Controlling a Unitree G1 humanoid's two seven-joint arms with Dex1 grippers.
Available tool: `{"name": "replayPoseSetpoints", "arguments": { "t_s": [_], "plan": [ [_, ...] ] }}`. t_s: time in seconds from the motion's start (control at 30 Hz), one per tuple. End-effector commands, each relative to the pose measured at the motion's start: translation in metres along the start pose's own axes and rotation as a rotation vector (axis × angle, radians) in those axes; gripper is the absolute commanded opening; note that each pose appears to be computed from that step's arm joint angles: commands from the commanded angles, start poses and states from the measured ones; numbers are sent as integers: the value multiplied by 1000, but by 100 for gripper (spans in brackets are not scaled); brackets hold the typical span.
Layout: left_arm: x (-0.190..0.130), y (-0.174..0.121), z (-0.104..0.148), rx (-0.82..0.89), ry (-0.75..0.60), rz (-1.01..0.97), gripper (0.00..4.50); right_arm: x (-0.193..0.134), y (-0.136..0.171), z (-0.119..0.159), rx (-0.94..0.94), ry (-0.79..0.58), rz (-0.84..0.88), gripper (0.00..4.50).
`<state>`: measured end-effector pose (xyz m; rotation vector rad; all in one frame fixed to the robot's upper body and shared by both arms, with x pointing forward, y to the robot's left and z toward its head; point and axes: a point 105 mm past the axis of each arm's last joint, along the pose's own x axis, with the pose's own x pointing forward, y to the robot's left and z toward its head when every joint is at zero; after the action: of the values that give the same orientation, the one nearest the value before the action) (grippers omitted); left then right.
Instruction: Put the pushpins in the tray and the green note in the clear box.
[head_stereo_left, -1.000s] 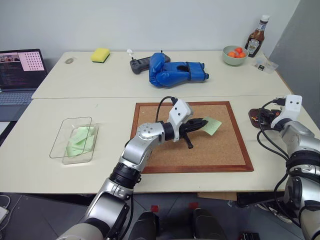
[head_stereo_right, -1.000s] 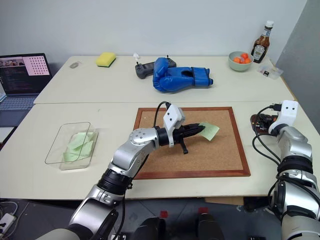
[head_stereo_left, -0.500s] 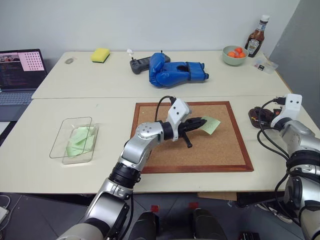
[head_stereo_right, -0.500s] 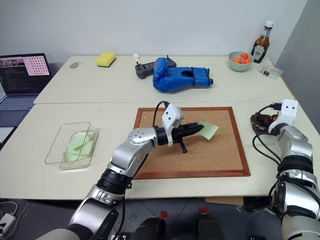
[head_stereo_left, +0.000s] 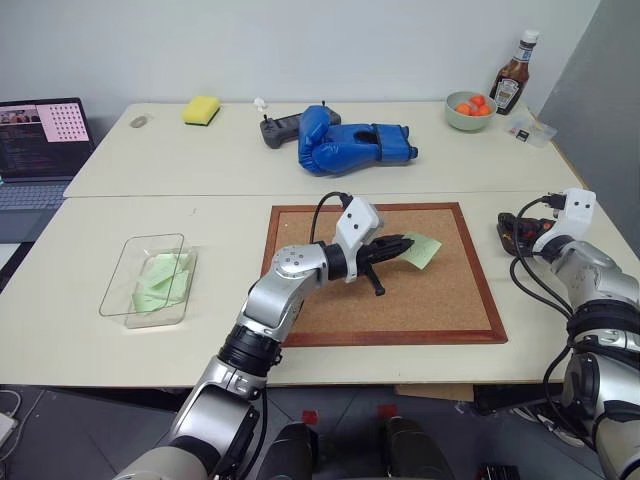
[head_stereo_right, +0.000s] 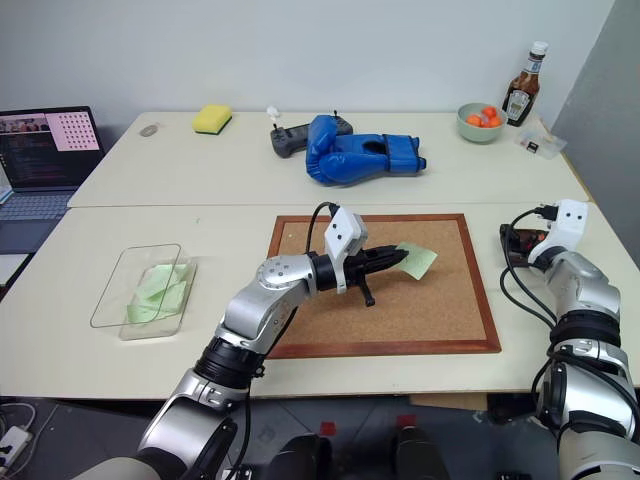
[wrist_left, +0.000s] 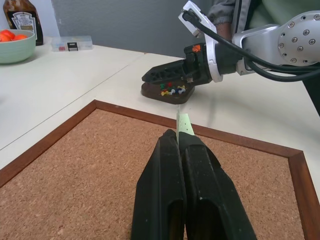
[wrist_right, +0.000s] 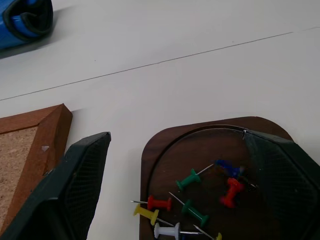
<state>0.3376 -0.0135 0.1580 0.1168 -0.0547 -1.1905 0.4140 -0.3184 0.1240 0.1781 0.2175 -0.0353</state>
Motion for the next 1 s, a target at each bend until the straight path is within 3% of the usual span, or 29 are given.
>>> {"name": "replayPoseSetpoints", "arguments": {
  "t_s": [0.03, 0.3, 0.53, 0.87, 1.0],
  "plan": [
    [0, 1, 17, 35, -50, 0, 0, -2, -5, 11, 7, -41, -13, 448],
    [-7, 15, 28, 3, -88, 54, 0, -15, 9, 44, -73, -159, 64, 448],
    [-38, 40, 37, -13, -89, 168, 0, -64, 74, 60, -240, -242, 367, 448],
    [-154, 63, 58, -61, -89, 587, 0, -136, 186, 31, -312, -226, 918, 448],
    [-214, 62, 45, -123, -66, 844, 0, -148, 224, 19, -312, -211, 1097, 448]
  ]
}}
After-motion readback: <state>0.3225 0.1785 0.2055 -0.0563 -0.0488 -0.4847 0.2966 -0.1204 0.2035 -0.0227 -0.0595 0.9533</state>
